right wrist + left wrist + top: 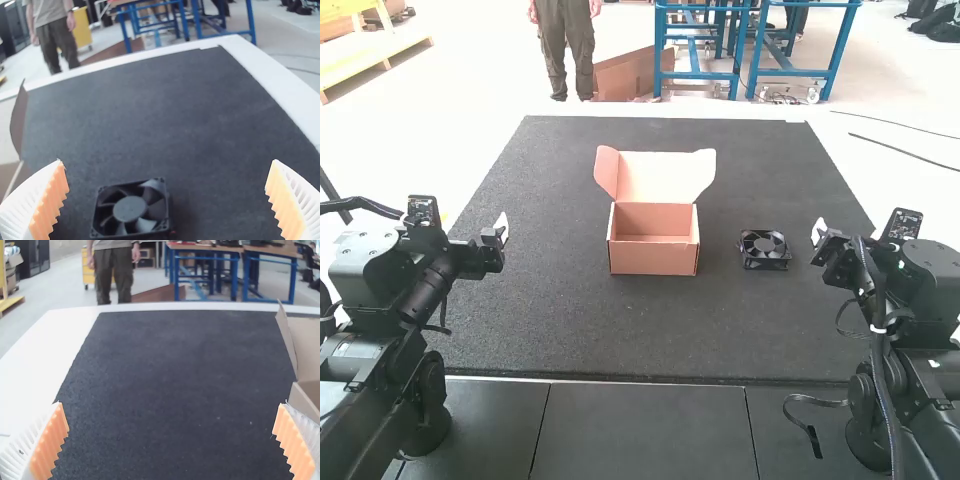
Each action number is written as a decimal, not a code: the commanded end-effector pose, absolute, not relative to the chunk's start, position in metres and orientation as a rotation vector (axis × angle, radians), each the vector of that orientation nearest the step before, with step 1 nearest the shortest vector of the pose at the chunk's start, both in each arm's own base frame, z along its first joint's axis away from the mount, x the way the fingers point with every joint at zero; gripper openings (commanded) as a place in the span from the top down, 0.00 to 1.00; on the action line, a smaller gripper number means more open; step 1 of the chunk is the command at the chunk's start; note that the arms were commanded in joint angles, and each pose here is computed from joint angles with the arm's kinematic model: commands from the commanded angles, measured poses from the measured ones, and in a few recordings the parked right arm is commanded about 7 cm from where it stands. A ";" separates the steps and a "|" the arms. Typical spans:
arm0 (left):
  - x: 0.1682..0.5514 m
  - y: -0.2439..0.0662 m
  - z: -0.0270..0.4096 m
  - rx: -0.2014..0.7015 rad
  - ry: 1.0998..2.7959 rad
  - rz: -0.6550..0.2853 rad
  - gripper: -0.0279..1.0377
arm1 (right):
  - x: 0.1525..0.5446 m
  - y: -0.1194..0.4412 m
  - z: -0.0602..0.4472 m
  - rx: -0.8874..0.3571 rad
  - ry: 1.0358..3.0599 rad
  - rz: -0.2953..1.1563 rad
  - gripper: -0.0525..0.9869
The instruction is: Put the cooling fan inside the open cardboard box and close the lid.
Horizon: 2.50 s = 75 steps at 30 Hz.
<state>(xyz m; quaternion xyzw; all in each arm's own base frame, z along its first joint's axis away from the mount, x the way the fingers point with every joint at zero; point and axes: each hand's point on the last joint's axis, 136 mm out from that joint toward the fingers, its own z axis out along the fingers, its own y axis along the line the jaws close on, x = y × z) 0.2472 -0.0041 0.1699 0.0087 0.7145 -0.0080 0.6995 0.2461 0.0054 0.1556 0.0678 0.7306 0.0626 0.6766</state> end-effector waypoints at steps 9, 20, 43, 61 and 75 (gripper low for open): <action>0.244 -0.002 0.213 0.008 1.413 -0.019 0.06 | 0.246 0.006 0.185 0.161 1.520 0.170 0.07; 0.222 0.000 0.289 -0.007 1.235 -0.010 0.06 | 0.225 0.004 0.284 0.152 1.278 0.197 0.07; 0.299 0.005 0.343 -0.027 1.597 0.017 0.06 | 0.289 0.010 0.353 0.359 1.738 0.305 0.08; 0.297 -0.116 0.313 0.340 1.773 -0.262 0.06 | 0.356 0.003 0.247 -0.012 2.308 -0.008 0.08; 0.280 -0.134 0.273 0.392 1.960 -0.319 0.06 | 0.350 0.013 0.163 -0.123 2.634 0.036 0.08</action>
